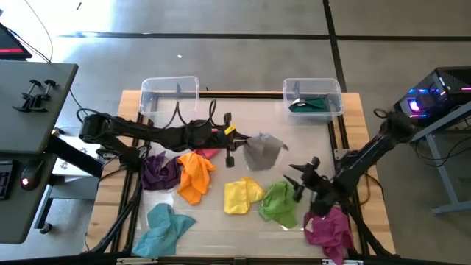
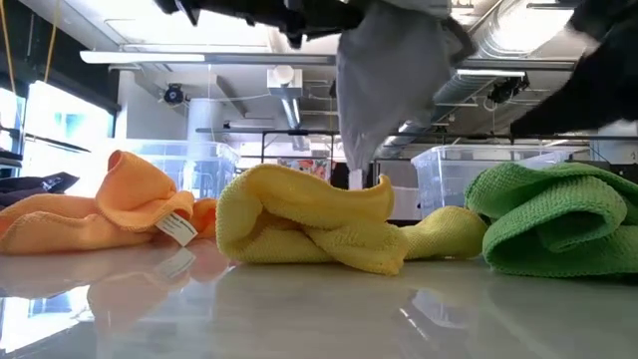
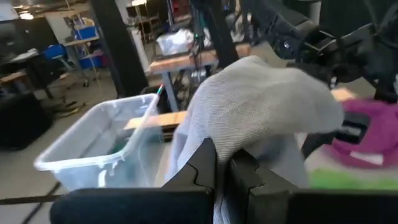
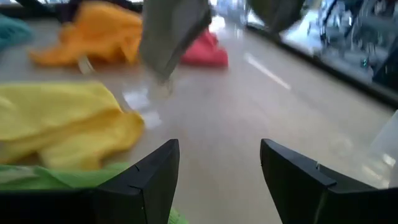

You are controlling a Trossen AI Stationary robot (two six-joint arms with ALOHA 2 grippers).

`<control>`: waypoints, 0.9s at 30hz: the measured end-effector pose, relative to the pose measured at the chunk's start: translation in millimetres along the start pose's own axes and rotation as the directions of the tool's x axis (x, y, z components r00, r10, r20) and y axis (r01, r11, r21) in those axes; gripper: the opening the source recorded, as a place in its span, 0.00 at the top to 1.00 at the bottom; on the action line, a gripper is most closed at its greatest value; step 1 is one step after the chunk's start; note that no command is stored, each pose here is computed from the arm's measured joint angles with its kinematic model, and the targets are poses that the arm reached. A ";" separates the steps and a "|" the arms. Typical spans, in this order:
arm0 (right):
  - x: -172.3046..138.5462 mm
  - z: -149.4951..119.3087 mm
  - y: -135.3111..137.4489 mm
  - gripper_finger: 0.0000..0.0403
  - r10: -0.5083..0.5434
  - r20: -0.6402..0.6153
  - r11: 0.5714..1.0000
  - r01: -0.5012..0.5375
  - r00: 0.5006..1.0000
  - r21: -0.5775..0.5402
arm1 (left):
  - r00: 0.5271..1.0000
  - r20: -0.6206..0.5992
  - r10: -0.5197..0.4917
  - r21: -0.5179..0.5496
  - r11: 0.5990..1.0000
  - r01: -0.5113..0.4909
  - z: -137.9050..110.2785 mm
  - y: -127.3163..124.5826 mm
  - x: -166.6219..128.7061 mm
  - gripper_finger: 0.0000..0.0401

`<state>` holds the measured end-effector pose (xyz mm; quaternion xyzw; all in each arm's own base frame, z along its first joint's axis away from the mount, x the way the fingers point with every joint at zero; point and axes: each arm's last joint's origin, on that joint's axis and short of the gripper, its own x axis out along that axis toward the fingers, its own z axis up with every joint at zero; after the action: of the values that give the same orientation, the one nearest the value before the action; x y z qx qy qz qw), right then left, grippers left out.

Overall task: Sort towels by color in basket
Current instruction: Put the gray kitchen towel into the right transparent bin

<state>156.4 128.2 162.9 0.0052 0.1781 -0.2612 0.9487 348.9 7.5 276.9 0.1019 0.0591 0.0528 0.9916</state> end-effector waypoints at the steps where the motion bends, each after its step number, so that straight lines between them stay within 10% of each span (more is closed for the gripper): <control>1: -6.9 5.7 0.1 0.45 0.009 0.024 1.000 -0.008 1.000 -0.008 | 1.000 0.008 -0.002 -0.019 1.000 0.002 -3.4 0.0 2.6 1.00; 10: -25.6 67.6 -2.7 0.45 -0.009 0.131 0.996 0.021 0.991 -0.085 | 1.000 -0.024 -0.016 -0.067 0.998 0.015 -32.0 -6.7 24.5 1.00; 27: 50.2 103.5 -16.7 0.49 0.084 0.026 0.986 -0.080 0.996 -0.143 | 0.998 -0.014 -0.068 -0.066 0.996 0.067 -38.6 -10.6 29.6 1.00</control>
<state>223.0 78.4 244.1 -0.0591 0.1809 -0.2086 0.9593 374.2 8.2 234.0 0.0668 0.0690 0.0220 0.9951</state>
